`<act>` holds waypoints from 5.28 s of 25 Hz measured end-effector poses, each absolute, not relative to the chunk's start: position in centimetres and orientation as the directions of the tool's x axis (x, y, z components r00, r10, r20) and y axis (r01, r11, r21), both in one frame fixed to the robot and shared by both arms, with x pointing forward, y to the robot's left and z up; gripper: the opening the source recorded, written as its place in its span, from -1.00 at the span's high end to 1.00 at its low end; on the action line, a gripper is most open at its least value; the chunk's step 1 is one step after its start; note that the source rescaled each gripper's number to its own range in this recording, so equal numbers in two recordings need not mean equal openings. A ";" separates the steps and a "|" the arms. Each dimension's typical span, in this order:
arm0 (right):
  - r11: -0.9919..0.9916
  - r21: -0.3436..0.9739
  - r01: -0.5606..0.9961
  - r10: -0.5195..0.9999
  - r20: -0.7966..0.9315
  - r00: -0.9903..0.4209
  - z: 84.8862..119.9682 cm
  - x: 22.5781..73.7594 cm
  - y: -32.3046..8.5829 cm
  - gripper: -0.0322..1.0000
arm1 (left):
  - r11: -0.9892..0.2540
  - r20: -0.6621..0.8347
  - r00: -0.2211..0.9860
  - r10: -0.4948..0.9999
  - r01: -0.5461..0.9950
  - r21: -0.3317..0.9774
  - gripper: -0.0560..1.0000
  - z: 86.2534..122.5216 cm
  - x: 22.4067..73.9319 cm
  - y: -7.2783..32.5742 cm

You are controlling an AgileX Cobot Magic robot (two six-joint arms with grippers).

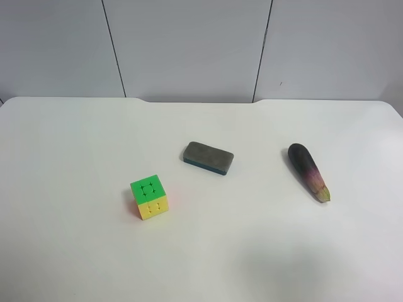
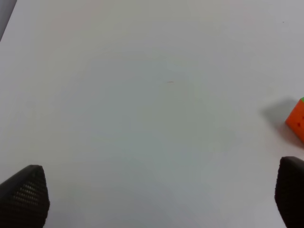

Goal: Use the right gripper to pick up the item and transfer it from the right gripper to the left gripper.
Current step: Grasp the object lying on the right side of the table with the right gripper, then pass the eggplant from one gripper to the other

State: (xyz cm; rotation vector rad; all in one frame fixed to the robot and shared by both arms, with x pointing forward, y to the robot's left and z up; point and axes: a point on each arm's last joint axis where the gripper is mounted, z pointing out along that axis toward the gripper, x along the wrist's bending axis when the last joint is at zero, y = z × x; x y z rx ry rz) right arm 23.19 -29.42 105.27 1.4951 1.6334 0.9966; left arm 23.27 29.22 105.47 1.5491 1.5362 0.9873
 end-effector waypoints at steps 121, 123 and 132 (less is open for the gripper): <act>0.331 0.246 0.911 0.938 0.022 -0.346 96.3 51.0 -23.7 0.94 | -0.020 0.027 -0.009 1.000 0.439 0.898 -0.80 105.5 23.3 29.2; 0.373 0.262 0.890 0.920 0.020 -0.391 97.1 50.3 -22.5 0.94 | -0.020 0.027 -0.009 1.000 0.439 0.898 -0.80 105.5 23.3 29.2; 0.546 0.281 0.789 0.821 0.009 -0.571 99.3 47.4 -18.6 0.94 | -0.020 0.027 -0.009 1.000 0.439 0.898 -0.80 105.5 23.3 29.2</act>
